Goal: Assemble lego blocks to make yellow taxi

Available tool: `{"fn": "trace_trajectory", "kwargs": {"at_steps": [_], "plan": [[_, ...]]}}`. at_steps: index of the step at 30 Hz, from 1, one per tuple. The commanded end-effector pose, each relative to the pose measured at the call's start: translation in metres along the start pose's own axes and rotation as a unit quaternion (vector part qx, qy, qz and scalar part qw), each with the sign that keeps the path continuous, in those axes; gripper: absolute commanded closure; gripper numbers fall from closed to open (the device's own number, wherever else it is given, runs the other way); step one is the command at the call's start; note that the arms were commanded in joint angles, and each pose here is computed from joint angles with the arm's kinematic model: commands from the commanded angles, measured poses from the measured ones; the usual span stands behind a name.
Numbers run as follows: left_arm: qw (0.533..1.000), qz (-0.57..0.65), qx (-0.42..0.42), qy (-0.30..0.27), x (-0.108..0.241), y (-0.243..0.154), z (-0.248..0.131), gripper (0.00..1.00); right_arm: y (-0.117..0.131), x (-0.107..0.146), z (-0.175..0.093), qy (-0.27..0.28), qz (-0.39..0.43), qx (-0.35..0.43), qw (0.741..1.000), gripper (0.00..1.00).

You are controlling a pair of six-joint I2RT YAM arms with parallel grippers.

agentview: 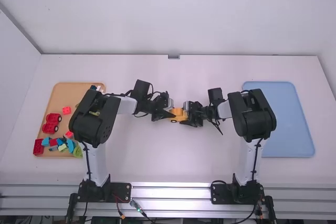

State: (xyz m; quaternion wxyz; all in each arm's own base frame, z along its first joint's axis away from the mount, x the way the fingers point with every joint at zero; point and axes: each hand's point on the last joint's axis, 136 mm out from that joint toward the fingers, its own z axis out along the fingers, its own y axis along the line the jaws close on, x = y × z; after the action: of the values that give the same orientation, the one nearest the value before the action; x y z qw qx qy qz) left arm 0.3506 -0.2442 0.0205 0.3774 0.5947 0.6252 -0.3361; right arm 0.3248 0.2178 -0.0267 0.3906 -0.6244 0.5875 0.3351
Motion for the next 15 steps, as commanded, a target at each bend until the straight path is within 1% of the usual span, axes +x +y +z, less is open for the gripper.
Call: {"fn": "trace_trajectory", "kwargs": {"at_steps": [1,4,7,11,15], "plan": [[0.999,-0.005,0.004,0.047,0.022,-0.005,0.012,0.98,0.009,0.011,0.006,0.018,0.006,-0.009,1.0,0.61],[0.998,0.005,0.013,0.059,0.021,-0.006,0.012,0.98,0.009,0.012,0.006,0.021,0.011,-0.008,1.0,0.61],[0.996,0.005,0.012,0.086,0.024,-0.005,0.016,0.98,0.009,0.012,0.006,0.021,0.01,-0.007,1.0,0.61],[0.996,0.016,0.017,0.087,0.019,-0.008,0.023,0.98,0.009,0.012,0.006,0.021,0.011,-0.007,1.0,0.61],[0.995,0.029,0.025,0.097,0.022,-0.013,0.024,0.98,0.009,0.012,0.006,0.021,0.01,-0.007,1.0,0.61]]}}
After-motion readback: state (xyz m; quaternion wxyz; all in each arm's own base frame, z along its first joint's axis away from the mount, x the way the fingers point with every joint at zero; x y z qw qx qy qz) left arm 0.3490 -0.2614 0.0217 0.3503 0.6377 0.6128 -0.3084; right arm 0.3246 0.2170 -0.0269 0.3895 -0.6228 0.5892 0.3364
